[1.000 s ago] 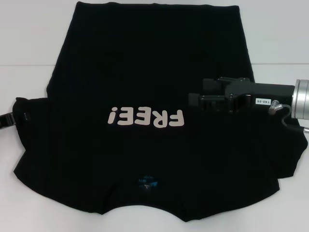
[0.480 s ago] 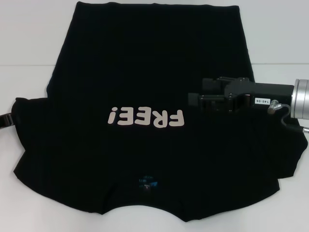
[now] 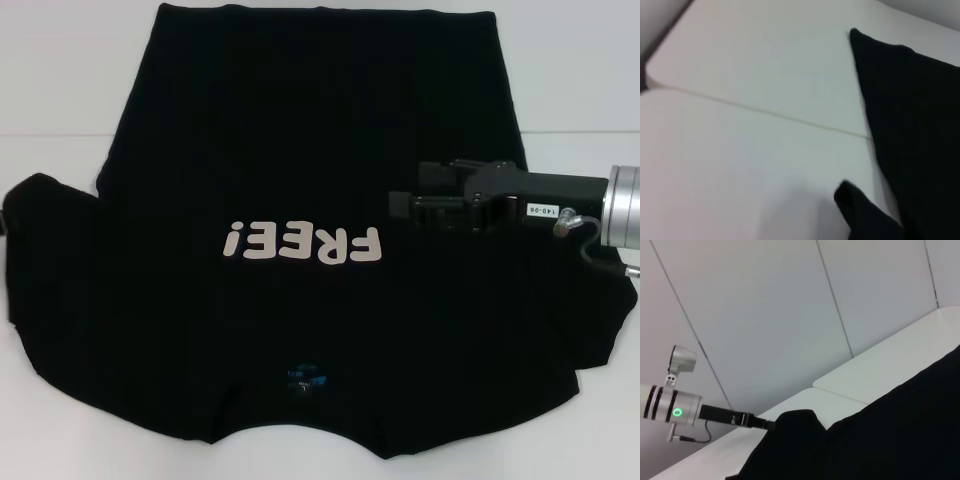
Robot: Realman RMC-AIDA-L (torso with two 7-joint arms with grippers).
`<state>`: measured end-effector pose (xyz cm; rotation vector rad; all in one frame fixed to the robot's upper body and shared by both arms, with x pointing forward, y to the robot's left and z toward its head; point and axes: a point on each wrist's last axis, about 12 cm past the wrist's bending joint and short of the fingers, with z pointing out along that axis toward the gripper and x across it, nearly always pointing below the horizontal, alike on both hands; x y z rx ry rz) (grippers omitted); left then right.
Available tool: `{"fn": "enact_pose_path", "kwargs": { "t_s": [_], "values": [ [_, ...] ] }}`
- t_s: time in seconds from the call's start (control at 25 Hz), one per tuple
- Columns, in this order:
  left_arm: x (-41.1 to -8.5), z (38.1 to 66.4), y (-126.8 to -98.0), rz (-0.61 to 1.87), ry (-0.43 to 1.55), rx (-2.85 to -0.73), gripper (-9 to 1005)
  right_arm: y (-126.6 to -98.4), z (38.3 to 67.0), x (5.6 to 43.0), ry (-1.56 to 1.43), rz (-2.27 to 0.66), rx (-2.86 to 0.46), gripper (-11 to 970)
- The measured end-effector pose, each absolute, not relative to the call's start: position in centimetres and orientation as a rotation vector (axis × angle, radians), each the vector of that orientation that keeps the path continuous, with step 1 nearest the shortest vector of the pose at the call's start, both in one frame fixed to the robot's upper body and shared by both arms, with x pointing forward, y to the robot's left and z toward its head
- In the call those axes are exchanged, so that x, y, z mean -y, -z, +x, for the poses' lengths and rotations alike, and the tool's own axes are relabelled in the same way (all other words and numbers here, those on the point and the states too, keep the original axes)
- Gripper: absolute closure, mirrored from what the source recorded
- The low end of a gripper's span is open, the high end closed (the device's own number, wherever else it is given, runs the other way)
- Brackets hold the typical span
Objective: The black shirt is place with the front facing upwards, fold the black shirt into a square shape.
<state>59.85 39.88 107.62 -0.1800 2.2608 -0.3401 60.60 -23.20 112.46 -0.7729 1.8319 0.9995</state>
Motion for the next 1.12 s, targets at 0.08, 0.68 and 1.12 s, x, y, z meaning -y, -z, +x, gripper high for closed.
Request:
{"fn": "enact_pose_path", "kwargs": {
  "t_s": [0.08,0.68,1.12],
  "values": [
    [-40.0,60.2,-107.9,-0.168,0.307,-2.256,982,-112.4,60.5,23.2,-1.002,-0.771,-1.833,60],
    [-39.5,61.9,-109.0,-0.087,0.222,-2.224,936,-112.3,60.4,23.1,-1.015,-0.763,-1.828,59],
    [-38.9,62.1,-109.2,-0.041,0.227,-2.222,903,-112.4,60.5,23.1,-1.014,-0.764,-1.824,60]
  ]
}}
